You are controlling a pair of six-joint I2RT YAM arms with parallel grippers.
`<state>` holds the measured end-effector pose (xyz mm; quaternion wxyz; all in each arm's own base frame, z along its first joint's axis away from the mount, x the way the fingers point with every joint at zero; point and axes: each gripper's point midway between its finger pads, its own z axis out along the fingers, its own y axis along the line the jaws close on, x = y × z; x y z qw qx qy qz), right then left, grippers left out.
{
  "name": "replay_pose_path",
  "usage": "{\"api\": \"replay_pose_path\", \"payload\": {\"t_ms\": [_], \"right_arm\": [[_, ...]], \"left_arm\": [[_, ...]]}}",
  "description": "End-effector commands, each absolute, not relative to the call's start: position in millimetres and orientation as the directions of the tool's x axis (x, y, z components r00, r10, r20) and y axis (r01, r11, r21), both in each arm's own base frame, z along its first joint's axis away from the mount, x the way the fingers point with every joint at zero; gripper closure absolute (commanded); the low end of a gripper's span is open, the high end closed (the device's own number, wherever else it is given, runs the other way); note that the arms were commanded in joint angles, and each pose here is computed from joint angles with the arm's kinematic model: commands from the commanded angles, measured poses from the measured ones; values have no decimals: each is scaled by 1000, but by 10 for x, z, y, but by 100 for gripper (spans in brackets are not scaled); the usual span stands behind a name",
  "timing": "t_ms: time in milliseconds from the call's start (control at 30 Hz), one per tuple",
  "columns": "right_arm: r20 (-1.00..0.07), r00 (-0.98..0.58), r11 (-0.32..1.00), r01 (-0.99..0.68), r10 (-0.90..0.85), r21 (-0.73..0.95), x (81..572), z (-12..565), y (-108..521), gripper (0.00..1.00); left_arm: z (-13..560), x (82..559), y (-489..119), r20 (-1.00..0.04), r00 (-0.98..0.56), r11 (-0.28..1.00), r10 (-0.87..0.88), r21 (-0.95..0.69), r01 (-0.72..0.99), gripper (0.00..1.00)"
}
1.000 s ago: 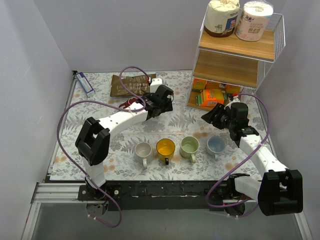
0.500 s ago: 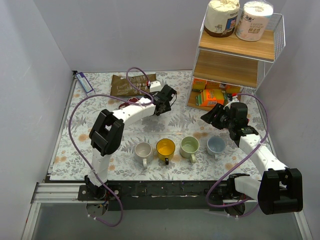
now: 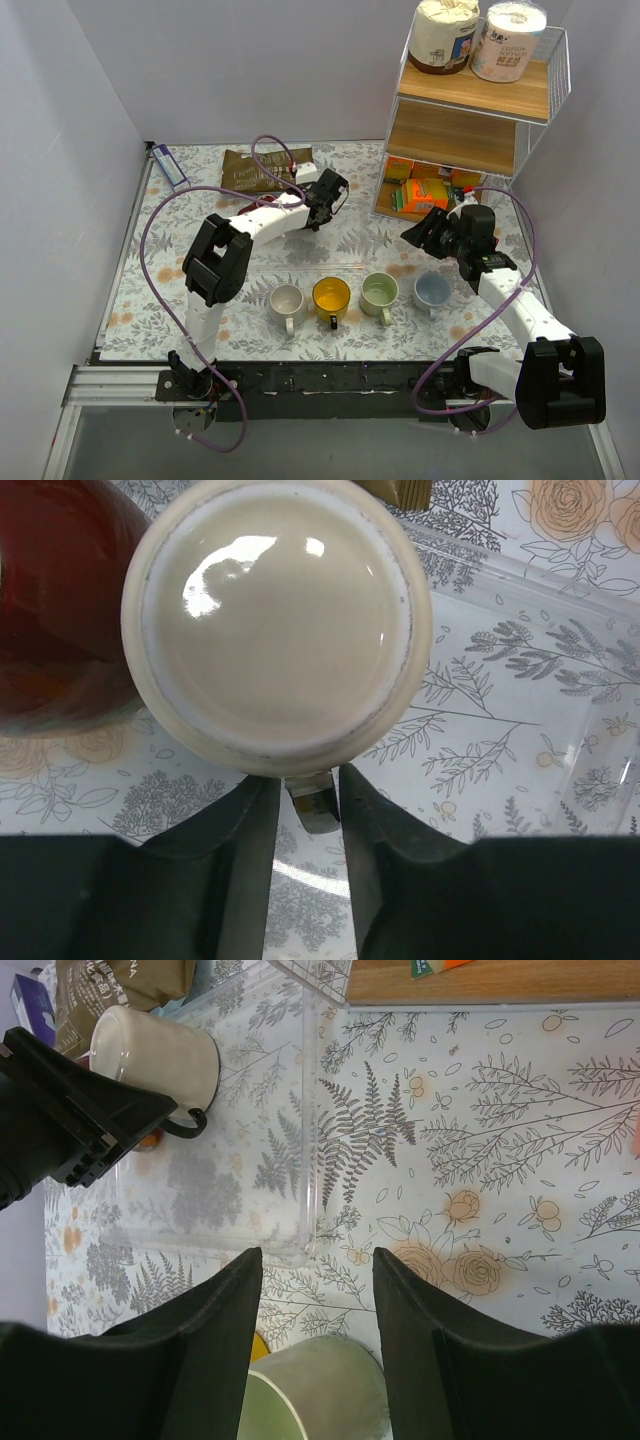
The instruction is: Turn the mug right side up
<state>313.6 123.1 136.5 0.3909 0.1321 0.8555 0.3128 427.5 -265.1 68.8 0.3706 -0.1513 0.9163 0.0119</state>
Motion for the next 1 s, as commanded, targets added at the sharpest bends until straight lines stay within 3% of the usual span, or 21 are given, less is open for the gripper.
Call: {"api": "replay_pose_path", "payload": {"t_ms": [0,67,167,433,667,967], "right_arm": [[-616,-640,762,-72,460,644,3168,1521,1276,44],[-615,-640,760,-75,460,646,3168,1529,1278,45],[-614,-644,756,-82,457,649,3162,1544,1297,45],[-606,-651,722,-126,456,680,3102,1710,1382,43],[-613,-628,623,-249,479,741,2955,2120,1548,33],[-566,-654,375,-424,502,824,2635,2721,1967,27]], "left_arm": [[1020,4388,-2619,-734,-615,949,-288,-131,-288,76],[1033,4381,-2615,-736,-614,950,-285,-129,-286,90],[1075,4371,-2597,-738,-610,949,-287,-132,-286,100],[1303,4243,-2642,-720,-618,948,-315,-207,-242,100],[1964,4009,-2873,-699,-607,899,-380,-433,-65,100],[3302,3573,-3284,-664,-572,628,-482,-717,303,100]]}}
